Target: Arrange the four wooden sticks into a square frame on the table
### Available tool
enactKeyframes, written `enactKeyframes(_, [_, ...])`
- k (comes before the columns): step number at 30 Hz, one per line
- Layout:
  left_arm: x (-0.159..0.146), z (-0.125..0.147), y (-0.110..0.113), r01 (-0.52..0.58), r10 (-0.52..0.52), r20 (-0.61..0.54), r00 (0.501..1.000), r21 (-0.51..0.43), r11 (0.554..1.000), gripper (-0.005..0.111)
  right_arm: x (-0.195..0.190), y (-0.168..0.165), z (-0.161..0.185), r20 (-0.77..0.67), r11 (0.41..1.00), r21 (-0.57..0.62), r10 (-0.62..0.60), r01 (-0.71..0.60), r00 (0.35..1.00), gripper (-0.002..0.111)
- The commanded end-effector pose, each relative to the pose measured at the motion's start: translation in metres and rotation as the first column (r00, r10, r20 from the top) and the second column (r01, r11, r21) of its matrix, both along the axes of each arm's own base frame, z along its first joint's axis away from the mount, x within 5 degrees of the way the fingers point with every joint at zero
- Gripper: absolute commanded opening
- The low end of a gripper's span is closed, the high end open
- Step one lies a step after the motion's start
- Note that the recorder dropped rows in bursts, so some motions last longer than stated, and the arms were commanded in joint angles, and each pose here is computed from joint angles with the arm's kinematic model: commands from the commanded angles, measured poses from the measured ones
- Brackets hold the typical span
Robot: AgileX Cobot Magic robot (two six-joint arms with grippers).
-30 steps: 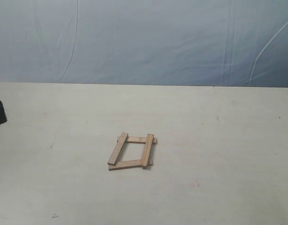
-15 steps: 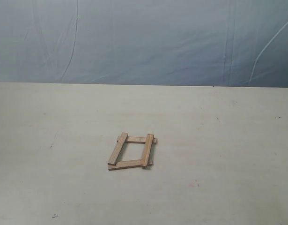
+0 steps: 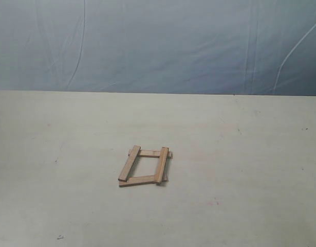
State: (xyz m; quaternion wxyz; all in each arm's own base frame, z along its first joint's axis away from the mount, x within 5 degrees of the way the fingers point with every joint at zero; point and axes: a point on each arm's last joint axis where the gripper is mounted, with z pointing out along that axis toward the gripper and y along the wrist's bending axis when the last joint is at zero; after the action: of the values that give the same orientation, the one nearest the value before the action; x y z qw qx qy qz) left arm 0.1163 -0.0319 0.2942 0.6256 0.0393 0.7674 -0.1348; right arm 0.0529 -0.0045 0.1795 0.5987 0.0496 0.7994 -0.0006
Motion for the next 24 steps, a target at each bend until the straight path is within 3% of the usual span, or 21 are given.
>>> enactKeyframes(1, [-0.009, -0.017, 0.011, -0.065, 0.066, 0.129, 0.989, -0.011, 0.998, 0.000, 0.000, 0.000, 0.001, 0.012, 1.000, -0.003, -0.005, 0.005, 1.000, -0.001])
enactKeyframes(9, [-0.042, -0.051, 0.021, -0.106, 0.092, 0.174, 0.980, 0.070, 0.992, 0.000, 0.000, 0.000, 0.001, 0.012, 1.000, -0.003, -0.005, 0.005, 1.000, -0.001])
enactKeyframes(16, [-0.056, -0.090, 0.024, -0.123, 0.108, 0.168, 0.980, 0.079, 0.989, 0.000, 0.000, 0.000, 0.001, 0.012, 1.000, -0.003, -0.005, 0.005, 1.000, -0.001])
enactKeyframes(18, [-0.058, -0.089, 0.024, -0.123, 0.111, 0.188, 0.976, 0.057, 0.991, 0.000, 0.000, 0.000, 0.001, 0.010, 1.000, -0.003, -0.005, 0.005, 1.000, -0.001])
enactKeyframes(24, [-0.061, -0.102, 0.023, -0.104, 0.099, 0.060, 0.993, 0.088, 0.991, 0.000, 0.000, 0.000, 0.001, 0.012, 1.000, -0.003, -0.005, 0.005, 1.000, -0.001])
